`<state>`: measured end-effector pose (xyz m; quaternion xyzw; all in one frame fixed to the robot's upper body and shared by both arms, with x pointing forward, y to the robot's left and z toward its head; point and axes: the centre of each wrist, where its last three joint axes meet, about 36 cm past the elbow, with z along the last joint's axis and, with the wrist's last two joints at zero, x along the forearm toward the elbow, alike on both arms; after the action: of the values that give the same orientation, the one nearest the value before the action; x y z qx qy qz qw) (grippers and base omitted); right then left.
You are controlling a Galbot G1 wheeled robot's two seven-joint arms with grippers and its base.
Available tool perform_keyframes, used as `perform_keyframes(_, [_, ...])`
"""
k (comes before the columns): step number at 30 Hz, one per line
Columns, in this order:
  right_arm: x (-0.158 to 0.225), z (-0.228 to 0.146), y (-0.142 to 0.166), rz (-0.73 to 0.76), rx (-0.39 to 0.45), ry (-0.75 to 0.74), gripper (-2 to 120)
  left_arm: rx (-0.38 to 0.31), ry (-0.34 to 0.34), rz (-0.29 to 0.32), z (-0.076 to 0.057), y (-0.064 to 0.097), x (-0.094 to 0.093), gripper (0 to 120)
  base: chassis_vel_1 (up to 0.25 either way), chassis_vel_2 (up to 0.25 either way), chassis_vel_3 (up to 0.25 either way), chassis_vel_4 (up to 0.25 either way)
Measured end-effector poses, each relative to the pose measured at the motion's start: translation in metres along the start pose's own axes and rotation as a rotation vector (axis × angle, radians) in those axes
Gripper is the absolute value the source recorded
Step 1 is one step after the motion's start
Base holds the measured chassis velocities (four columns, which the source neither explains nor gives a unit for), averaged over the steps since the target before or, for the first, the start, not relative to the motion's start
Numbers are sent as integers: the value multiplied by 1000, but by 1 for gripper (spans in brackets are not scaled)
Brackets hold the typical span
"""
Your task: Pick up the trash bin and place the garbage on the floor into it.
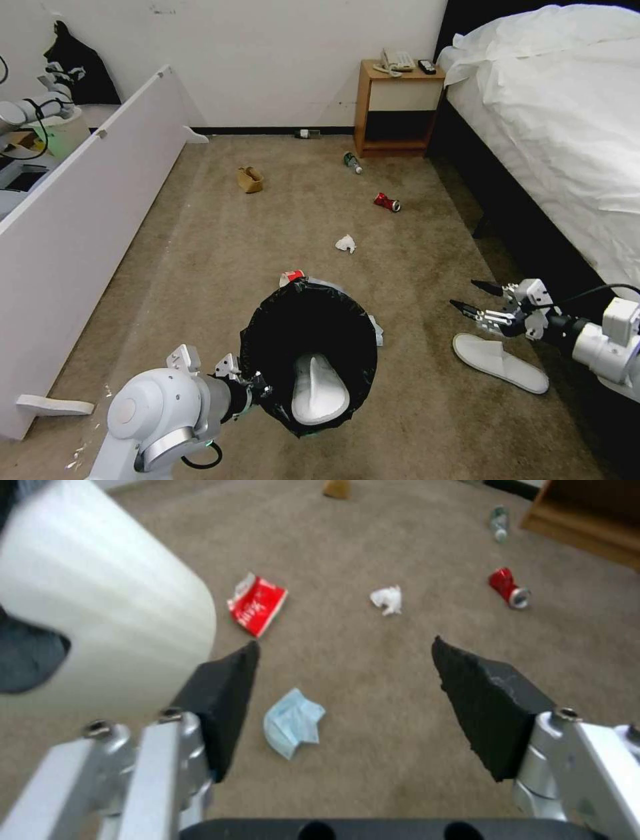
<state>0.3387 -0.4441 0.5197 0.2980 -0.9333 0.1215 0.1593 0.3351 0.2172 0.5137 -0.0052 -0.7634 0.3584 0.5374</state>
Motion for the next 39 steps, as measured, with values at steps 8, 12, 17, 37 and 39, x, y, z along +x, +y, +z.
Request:
perform_keyframes(8, [9,13,8,34,-18,-21,96,-2,-59,21,-3,-1,-14,0,0,0,0,0])
perform_keyframes(12, [13,16,16,43,-32,-47,100,1,-86,12,-6,2,-20,0,0,0,0,0])
perform_keyframes(17, [17,17,26,53,-53,-79,100,-2,-90,15,0,1,-19,0,0,0,0,0])
perform_keyframes(37, [27,10,45,90,50,-168,100,-3,-98,14,10,0,-17,0,0,0,0,0])
perform_keyframes(39, [30,9,49,97,98,-191,100,-4,-100,12,12,0,-16,0,0,0,0,0])
